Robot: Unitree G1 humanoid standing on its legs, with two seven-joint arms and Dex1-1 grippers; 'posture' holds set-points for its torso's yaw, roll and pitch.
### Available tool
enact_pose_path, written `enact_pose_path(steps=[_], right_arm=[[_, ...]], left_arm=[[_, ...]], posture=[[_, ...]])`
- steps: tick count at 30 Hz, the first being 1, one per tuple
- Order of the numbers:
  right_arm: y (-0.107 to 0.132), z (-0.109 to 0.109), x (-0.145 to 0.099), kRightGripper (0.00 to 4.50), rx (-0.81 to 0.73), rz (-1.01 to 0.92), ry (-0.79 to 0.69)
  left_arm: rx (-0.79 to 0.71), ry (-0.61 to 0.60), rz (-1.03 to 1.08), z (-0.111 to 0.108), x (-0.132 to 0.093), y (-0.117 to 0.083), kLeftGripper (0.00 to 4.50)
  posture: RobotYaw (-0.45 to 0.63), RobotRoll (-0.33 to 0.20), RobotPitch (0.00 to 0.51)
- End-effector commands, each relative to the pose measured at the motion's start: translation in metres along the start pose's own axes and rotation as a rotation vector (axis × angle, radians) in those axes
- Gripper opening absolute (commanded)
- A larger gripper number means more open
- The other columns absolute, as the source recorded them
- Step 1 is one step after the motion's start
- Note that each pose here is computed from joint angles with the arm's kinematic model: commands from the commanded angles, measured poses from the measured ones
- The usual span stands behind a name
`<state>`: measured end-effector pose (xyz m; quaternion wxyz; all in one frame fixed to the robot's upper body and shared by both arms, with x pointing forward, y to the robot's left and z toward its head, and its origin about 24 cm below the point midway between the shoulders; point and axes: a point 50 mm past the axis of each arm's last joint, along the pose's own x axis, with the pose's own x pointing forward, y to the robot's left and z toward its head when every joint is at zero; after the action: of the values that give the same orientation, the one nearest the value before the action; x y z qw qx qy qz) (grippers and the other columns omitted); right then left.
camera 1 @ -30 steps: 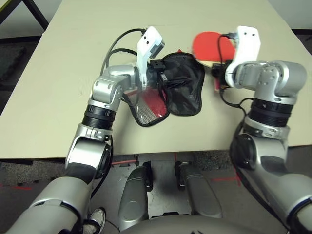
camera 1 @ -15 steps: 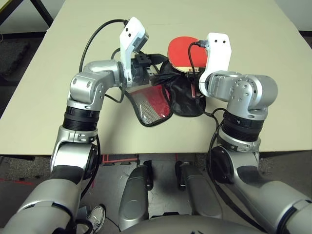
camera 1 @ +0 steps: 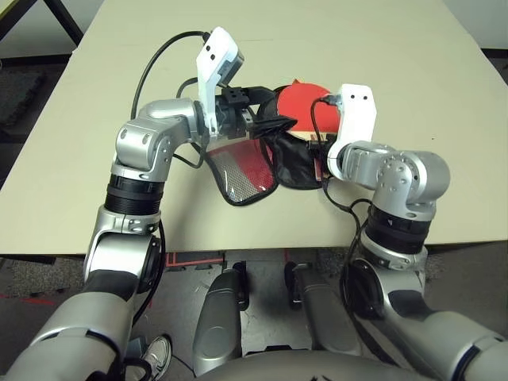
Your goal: Store the ping-pong paddle in its case and zip it.
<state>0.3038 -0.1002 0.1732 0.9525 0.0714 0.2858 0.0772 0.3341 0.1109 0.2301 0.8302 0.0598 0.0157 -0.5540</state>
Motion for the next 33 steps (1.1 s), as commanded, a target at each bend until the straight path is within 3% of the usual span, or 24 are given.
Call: enact_pose_path(steps=[1,11,16,31,33], right_arm=[[0.009,0.0,-0.003,1.11,-0.009,0.037,-0.01],[0.029,0.014,-0.004,1.11,-0.05,0.089,-0.024],[0.032,0.011,-0.003,1.11,-0.06,0.105,-0.012],[0.022,0.0,0.011,1.11,-0.051,0.09,0.086],[0.022,-0.001,0.011,1.88,-0.049,0.095,0.089]], left_arm=[[-0.006,0.007,-0.008,-0.003,0.003,-0.001,4.5],[-0.004,0.01,-0.002,-0.004,0.003,-0.001,4.5],[-0.006,0.009,0.006,-0.005,0.002,-0.001,4.5],[-0.007,0.009,0.017,-0.006,0.001,0.0,4.5],[-0.005,0.01,0.019,-0.006,0.001,0.001,4.5]], posture=[[-0.05,0.0,0.245],[-0.03,0.0,0.244],[-0.03,0.0,0.242],[-0.03,0.0,0.241],[-0.03,0.0,0.24]])
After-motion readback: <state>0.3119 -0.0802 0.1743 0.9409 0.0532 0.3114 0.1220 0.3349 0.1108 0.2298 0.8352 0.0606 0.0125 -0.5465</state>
